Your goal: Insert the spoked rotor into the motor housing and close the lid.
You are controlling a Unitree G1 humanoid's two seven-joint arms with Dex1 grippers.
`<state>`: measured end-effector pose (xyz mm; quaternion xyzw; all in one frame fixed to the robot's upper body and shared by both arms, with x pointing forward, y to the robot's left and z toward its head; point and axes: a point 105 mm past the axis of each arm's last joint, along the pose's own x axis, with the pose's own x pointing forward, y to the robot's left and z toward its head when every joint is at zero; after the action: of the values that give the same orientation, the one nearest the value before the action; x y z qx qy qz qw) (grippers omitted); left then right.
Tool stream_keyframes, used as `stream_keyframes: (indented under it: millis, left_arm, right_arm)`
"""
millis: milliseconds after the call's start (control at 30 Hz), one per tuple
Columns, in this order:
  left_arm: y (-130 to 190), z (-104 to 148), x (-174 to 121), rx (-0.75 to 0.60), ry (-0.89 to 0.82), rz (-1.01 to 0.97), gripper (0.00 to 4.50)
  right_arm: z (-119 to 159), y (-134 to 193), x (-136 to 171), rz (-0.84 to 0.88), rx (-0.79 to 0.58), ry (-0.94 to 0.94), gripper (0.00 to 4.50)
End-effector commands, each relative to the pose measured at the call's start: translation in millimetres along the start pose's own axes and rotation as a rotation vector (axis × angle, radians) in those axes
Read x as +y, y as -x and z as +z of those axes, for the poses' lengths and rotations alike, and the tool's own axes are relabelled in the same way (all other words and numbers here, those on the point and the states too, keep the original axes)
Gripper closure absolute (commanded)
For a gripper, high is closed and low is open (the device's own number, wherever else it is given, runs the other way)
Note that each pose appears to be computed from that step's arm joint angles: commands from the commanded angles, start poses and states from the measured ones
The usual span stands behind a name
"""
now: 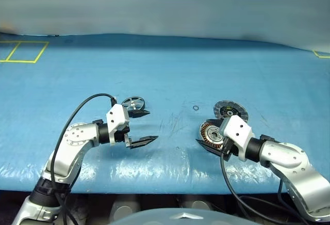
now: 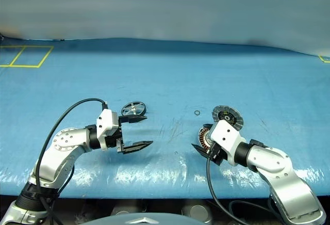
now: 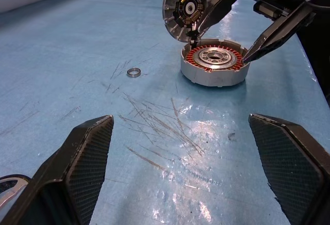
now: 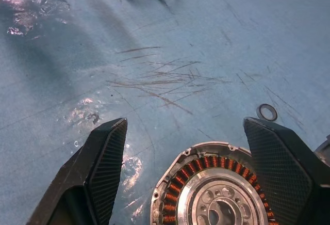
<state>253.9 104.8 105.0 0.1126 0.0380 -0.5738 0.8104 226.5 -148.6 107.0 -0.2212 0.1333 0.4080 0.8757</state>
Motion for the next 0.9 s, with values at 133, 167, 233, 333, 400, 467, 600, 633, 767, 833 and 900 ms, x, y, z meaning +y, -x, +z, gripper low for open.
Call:
stream_keyframes:
  millis: [133,167,233,333,400,467,600,633,767,833,900]
  left_arm:
    - [-2,10,0,-0.03,-0.047,-0.004,0.02]
    - [-2,10,0,-0.029,-0.049,-0.006,0.02]
    - [-2,10,-1,-0.031,-0.048,-0.012,0.02]
    - [-2,10,-1,-0.031,-0.049,-0.011,0.02]
    - [-2,9,-2,-0.028,-0.049,-0.012,0.02]
    - [-2,9,-2,-0.028,-0.046,-0.014,0.02]
    - [-2,8,-2,-0.025,-0.043,-0.018,0.02]
    - [-2,8,-2,-0.025,-0.042,-0.018,0.02]
    - [-2,7,-4,-0.025,-0.032,-0.016,0.02]
    - [-3,5,-5,-0.023,-0.029,-0.017,0.02]
    - [-3,5,-6,-0.024,-0.025,-0.018,0.02]
  right_arm:
    - [5,5,-4,-0.008,-0.005,0.048,0.71]
    - [5,5,-4,-0.007,0.0,0.048,0.71]
    - [4,6,-4,-0.004,0.009,0.048,0.71]
    - [3,8,-3,0.002,0.015,0.049,0.71]
    - [2,10,-3,0.007,0.024,0.048,0.71]
    - [1,11,-2,0.009,0.032,0.048,0.71]
    - [-3,13,-3,0.02,0.059,0.057,0.71]
    - [-3,13,-2,0.025,0.063,0.056,0.71]
    - [-8,17,-3,0.04,0.109,0.073,0.71]
    - [-13,19,-4,0.047,0.133,0.071,0.71]
    - [-17,21,-5,0.059,0.16,0.077,0.71]
